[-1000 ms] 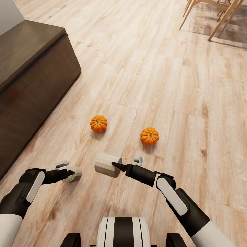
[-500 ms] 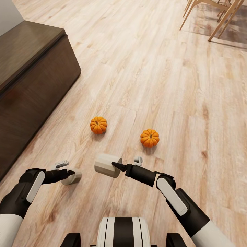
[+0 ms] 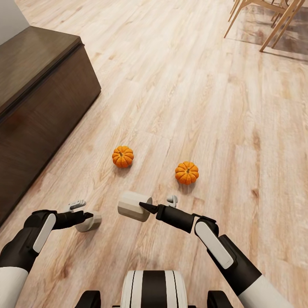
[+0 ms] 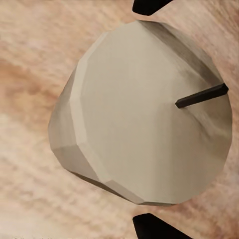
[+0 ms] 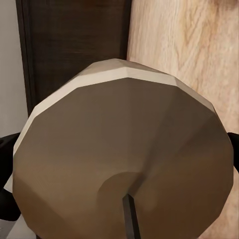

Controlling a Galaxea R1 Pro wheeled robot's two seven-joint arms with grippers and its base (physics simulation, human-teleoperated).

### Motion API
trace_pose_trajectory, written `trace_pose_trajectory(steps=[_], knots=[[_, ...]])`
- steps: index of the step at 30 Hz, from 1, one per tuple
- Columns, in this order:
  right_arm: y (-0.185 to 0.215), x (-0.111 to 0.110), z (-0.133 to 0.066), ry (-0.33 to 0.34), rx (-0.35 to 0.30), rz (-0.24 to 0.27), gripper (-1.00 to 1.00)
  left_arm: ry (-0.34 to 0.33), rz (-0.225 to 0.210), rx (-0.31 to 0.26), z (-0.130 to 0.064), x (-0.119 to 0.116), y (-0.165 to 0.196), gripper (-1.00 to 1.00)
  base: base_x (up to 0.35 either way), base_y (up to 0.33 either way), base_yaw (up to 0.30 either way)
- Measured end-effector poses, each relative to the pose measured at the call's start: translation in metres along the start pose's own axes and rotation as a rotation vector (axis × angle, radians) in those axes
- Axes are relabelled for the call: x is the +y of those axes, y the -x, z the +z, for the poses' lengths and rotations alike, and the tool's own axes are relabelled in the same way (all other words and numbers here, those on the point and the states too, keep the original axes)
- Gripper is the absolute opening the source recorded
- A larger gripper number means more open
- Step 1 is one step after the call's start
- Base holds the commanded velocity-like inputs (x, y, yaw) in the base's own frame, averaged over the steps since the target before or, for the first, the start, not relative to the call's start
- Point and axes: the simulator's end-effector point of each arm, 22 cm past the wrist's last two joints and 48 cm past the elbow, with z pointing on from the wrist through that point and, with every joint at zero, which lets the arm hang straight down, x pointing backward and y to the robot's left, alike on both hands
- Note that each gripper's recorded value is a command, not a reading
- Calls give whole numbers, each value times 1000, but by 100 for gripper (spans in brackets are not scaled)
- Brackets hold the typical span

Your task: Place each of the two pumpkins and all three candles from the living room inside a cabinet in the living room (use any cabinet), then make sure every cabinet is closed, and position the cauldron so it is next to a table in the living room.

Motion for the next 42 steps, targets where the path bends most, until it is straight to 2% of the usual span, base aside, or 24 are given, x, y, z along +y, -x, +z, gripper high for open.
trace_pose_trajectory(steps=[24,27,42], knots=[[-3,-6,1,-4,2,11,-100,0,1,4,4,0,-2,100,0,0,0],[-6,-12,2,-10,7,20,-100,5,1,16,9,3,-6,100,0,0,0],[-6,-12,2,-9,6,21,-100,4,-1,17,9,3,-6,100,0,0,0]])
